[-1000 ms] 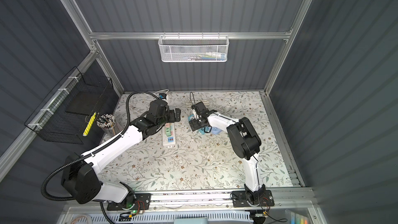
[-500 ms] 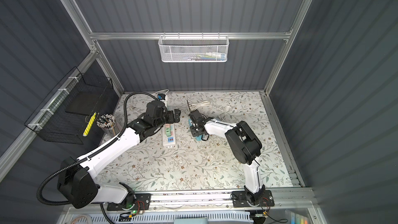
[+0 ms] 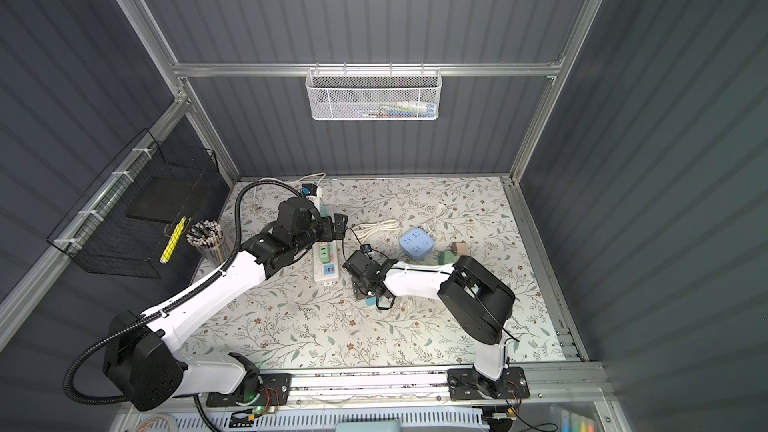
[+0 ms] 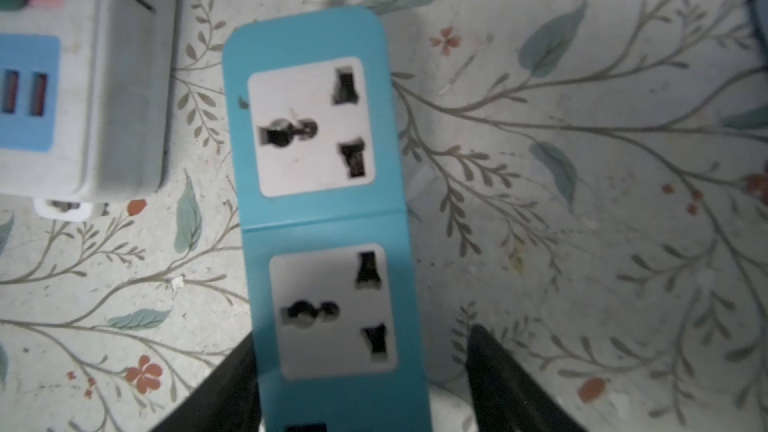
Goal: Insert the plug
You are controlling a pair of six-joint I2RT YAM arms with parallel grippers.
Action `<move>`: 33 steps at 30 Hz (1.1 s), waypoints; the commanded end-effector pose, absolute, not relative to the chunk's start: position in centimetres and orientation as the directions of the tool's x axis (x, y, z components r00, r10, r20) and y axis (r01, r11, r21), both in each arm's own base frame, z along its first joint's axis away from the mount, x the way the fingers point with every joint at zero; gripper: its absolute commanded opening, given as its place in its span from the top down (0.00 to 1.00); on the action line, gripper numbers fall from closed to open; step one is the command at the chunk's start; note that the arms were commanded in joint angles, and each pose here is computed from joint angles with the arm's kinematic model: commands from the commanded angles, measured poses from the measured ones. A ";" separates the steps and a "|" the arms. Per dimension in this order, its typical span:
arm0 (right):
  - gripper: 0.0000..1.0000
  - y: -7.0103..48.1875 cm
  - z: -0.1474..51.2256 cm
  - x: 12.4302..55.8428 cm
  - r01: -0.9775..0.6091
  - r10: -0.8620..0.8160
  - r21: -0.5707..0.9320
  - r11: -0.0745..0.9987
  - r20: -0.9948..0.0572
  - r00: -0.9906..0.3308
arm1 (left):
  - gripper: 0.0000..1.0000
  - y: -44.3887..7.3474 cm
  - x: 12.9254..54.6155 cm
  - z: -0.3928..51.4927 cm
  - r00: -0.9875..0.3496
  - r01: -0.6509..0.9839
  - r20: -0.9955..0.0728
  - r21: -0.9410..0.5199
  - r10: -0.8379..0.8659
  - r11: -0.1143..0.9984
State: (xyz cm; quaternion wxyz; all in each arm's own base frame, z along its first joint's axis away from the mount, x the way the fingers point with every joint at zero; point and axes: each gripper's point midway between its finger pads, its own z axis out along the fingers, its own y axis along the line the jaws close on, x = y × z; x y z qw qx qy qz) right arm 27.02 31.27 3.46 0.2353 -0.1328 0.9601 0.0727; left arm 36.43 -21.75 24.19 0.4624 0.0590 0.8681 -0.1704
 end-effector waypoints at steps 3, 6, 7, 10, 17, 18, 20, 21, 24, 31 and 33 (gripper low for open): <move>0.15 28.0 9.7 27.1 -0.237 -0.176 0.039 0.971 -0.555 -0.813 | 0.01 -21.8 36.0 25.3 -0.548 0.281 -0.832 -0.274 -0.081 0.920; 0.15 23.4 12.2 28.4 -0.185 -0.152 -0.008 0.983 -0.605 -0.782 | 0.01 -22.1 36.0 25.2 -0.556 0.289 -0.828 -0.282 -0.080 0.915; 0.16 21.1 12.1 29.1 -0.147 -0.121 -0.006 0.989 -0.596 -0.794 | 0.02 -22.3 35.9 25.1 -0.562 0.295 -0.823 -0.292 -0.082 0.910; 0.23 15.4 11.4 31.2 -0.045 -0.015 0.041 0.998 -0.553 -0.833 | 0.03 -23.0 35.8 24.6 -0.584 0.313 -0.808 -0.316 -0.081 0.896; 0.40 8.4 8.4 35.0 0.078 0.054 -0.037 0.996 -0.442 -0.895 | 0.05 -23.7 35.7 24.2 -0.601 0.335 -0.796 -0.332 -0.072 0.882; 0.40 8.1 7.9 35.3 0.080 0.057 -0.035 0.996 -0.432 -0.900 | 0.05 -23.8 35.7 24.0 -0.606 0.335 -0.792 -0.337 -0.072 0.880; 0.40 7.7 6.9 35.9 0.084 0.071 -0.014 0.996 -0.411 -0.909 | 0.05 -24.0 35.7 23.7 -0.612 0.339 -0.788 -0.339 -0.068 0.877; 0.39 7.6 6.4 36.1 0.084 0.079 0.005 0.996 -0.395 -0.915 | 0.05 -24.1 35.7 23.6 -0.616 0.339 -0.785 -0.339 -0.066 0.878; 0.38 7.0 5.6 36.7 0.102 0.108 0.037 0.994 -0.374 -0.921 | 0.06 -24.1 35.8 23.5 -0.617 0.340 -0.784 -0.336 -0.061 0.878; 0.39 6.7 4.0 36.9 0.097 0.114 0.068 0.993 -0.325 -0.939 | 0.07 -24.5 35.7 23.5 -0.619 0.357 -0.783 -0.349 -0.060 0.866; 0.40 6.7 3.6 36.9 0.094 0.111 0.068 0.993 -0.316 -0.942 | 0.07 -24.6 35.7 23.6 -0.617 0.360 -0.785 -0.347 -0.059 0.866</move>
